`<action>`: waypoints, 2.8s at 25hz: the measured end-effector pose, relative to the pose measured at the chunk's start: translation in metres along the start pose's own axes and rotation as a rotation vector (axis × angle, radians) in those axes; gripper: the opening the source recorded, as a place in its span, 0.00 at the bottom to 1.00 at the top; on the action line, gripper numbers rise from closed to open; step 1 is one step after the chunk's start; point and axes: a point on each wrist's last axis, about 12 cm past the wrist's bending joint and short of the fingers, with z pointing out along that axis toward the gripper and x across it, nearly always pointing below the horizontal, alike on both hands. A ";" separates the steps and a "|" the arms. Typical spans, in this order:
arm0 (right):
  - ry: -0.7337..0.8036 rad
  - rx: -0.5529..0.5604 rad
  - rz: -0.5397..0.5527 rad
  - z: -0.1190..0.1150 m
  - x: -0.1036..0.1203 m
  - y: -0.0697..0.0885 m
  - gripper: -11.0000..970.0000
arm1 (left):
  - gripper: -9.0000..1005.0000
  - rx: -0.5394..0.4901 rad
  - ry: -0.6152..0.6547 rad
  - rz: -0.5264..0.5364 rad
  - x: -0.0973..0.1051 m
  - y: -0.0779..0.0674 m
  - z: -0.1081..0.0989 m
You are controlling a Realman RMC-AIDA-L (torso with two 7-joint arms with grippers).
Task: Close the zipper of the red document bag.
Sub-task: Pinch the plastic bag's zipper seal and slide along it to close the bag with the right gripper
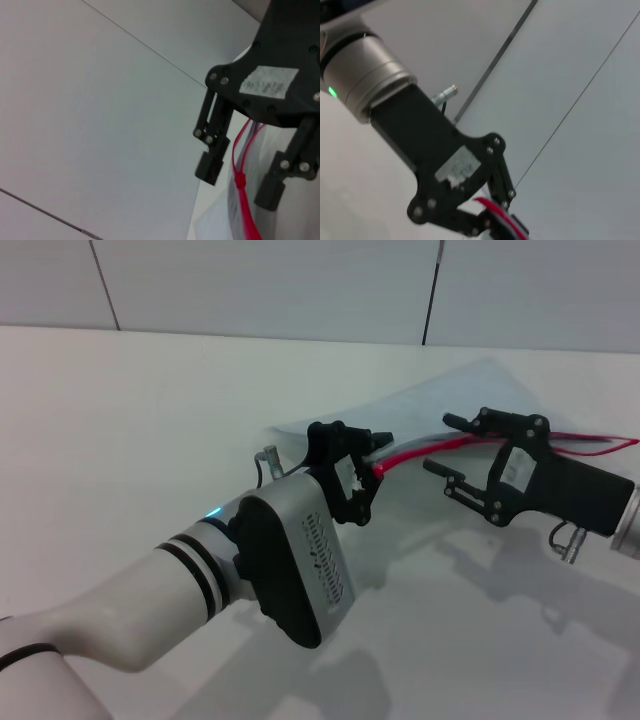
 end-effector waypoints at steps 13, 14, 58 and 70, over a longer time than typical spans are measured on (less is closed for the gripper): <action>0.020 -0.016 -0.008 0.003 0.002 0.001 0.38 | 0.06 0.002 0.000 -0.002 -0.001 0.000 -0.001; 0.020 -0.016 -0.008 0.003 0.002 0.001 0.36 | 0.06 0.003 0.001 -0.002 -0.001 0.000 -0.001; 0.320 0.149 0.006 -0.024 0.039 -0.016 0.08 | 0.06 0.005 -0.072 0.008 -0.019 -0.007 -0.012; 0.579 0.439 0.134 -0.035 0.065 -0.048 0.08 | 0.06 -0.002 -0.178 0.035 -0.034 -0.019 -0.026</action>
